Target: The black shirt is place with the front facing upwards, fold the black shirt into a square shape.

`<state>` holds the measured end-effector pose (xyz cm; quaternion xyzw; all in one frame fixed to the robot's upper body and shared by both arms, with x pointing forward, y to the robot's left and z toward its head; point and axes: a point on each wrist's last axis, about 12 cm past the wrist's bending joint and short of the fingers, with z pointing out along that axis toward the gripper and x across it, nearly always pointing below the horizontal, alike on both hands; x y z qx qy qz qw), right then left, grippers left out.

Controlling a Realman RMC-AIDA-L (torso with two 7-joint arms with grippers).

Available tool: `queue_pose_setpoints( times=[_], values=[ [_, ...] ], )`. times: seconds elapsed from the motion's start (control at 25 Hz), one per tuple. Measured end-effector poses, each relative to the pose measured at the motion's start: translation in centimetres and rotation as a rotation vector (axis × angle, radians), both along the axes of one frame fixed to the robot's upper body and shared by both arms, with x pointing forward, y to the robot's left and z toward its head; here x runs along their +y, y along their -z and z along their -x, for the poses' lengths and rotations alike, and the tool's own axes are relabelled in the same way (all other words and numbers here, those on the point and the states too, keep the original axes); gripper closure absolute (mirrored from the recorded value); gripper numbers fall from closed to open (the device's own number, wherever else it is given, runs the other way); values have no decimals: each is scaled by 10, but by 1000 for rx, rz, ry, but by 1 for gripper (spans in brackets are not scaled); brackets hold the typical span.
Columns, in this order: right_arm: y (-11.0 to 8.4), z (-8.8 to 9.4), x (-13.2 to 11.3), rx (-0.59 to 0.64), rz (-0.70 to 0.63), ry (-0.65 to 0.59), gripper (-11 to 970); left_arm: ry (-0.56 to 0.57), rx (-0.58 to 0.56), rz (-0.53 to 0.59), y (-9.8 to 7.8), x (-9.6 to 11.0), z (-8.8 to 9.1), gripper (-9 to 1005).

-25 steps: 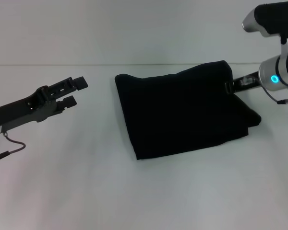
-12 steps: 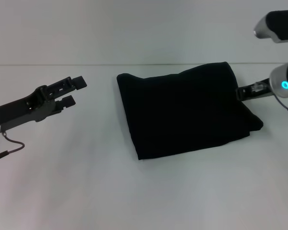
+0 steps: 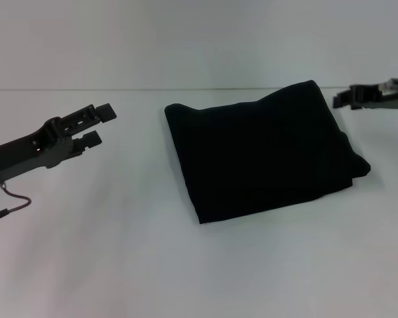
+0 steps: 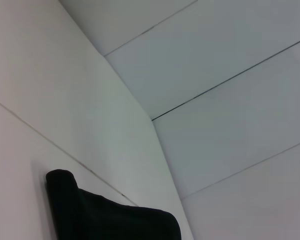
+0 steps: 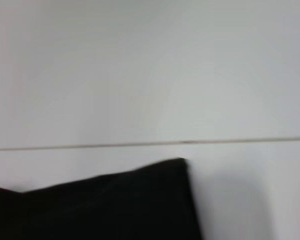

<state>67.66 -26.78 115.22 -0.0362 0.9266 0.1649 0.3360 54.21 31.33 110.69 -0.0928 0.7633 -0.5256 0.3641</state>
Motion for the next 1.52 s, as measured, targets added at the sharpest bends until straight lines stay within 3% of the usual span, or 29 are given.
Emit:
queue_pose_setpoints(
  times=[0.24,0.4,0.64,0.84,1.0,1.12,1.24,1.4,1.52],
  values=[
    [5,-7,25,-35,-52,-20,554,-5,0,0,0,1,0,48],
    [28,-9,47,-83,-12,1,540,-2,-2,0,0,-2,-1,48],
    [56,-6,59,-107,77,29,520,-2,0,6,1,-2,-2,49],
    [45,-11,51,-124,62,45,503,-4,-2,3,0,-1,-3,49],
    [18,-9,30,-133,-35,53,490,-2,-5,3,-1,2,-2,49],
    [-6,6,1,-170,-168,50,480,18,1,-1,0,2,0,49],
    [-14,30,-34,-190,-335,11,470,72,26,-27,3,-1,5,49],
    [5,70,-74,-149,-527,0,456,173,67,-42,9,-11,14,49],
    [25,103,-93,-168,-672,5,249,214,131,6,19,-25,20,49]
  ],
)
